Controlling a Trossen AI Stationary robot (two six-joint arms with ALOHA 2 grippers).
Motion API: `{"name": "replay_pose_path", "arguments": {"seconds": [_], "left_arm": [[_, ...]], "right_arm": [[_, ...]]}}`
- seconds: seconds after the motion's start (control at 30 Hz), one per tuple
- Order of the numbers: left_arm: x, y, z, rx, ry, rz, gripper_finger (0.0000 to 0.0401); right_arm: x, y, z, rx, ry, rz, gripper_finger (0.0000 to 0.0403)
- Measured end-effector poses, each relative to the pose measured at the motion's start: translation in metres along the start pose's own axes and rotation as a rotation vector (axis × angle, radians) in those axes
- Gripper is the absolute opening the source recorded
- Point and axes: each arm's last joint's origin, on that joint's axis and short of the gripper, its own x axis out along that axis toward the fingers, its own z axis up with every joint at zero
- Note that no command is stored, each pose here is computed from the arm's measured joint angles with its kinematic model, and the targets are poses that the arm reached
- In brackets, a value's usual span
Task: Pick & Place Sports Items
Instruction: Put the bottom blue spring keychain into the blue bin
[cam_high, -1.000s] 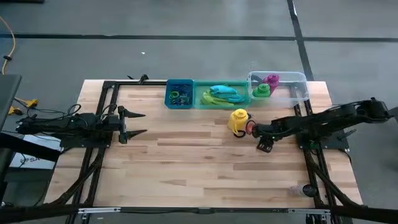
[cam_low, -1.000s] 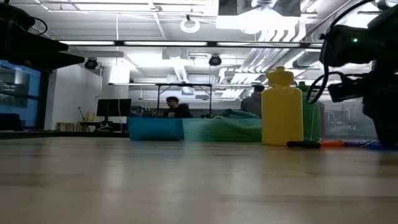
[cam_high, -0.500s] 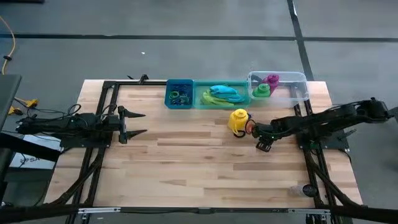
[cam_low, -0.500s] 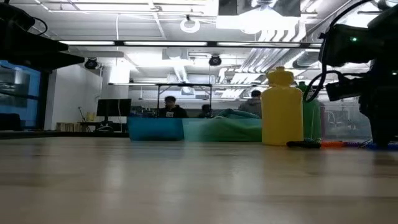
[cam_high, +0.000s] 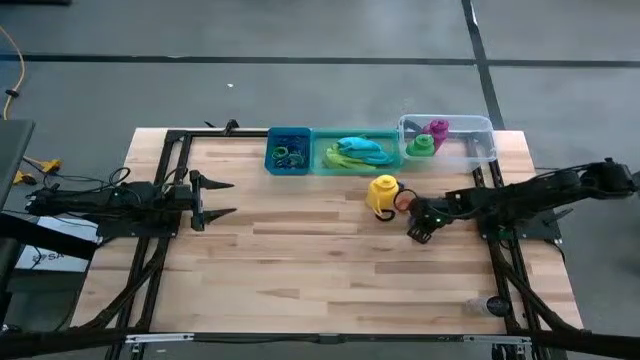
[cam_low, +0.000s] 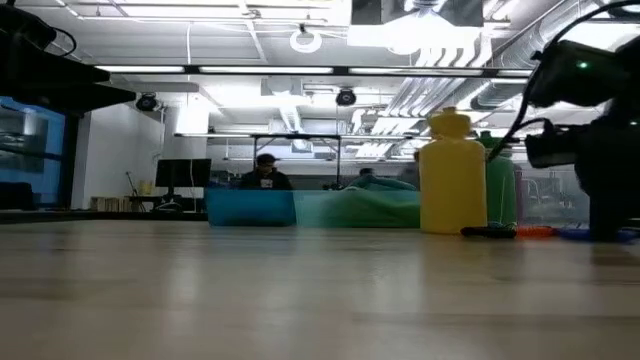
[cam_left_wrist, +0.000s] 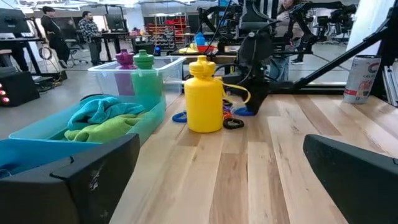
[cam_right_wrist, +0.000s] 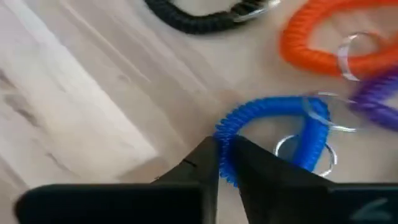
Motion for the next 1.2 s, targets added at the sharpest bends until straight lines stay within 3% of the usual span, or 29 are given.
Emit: {"name": "replay_pose_path", "arguments": {"seconds": [0.23,0.37,0.83,1.2], "left_arm": [[0.000,0.000,0.000,0.000,0.000,0.000,0.0368],[0.000,0.000,0.000,0.000,-0.001,0.000,0.0368],[0.000,0.000,0.000,-0.001,-0.003,0.000,0.0368],[0.000,0.000,0.000,-0.001,-0.003,0.000,0.0368]], "right_arm": [[-0.004,0.003,-0.009,0.075,0.121,0.153,0.0003],[-0.017,0.006,-0.016,0.099,0.115,0.221,0.0002],[-0.088,0.018,-0.025,0.093,-0.314,0.556,0.0000],[-0.124,0.028,-0.019,0.043,-0.608,0.817,0.0000]]}}
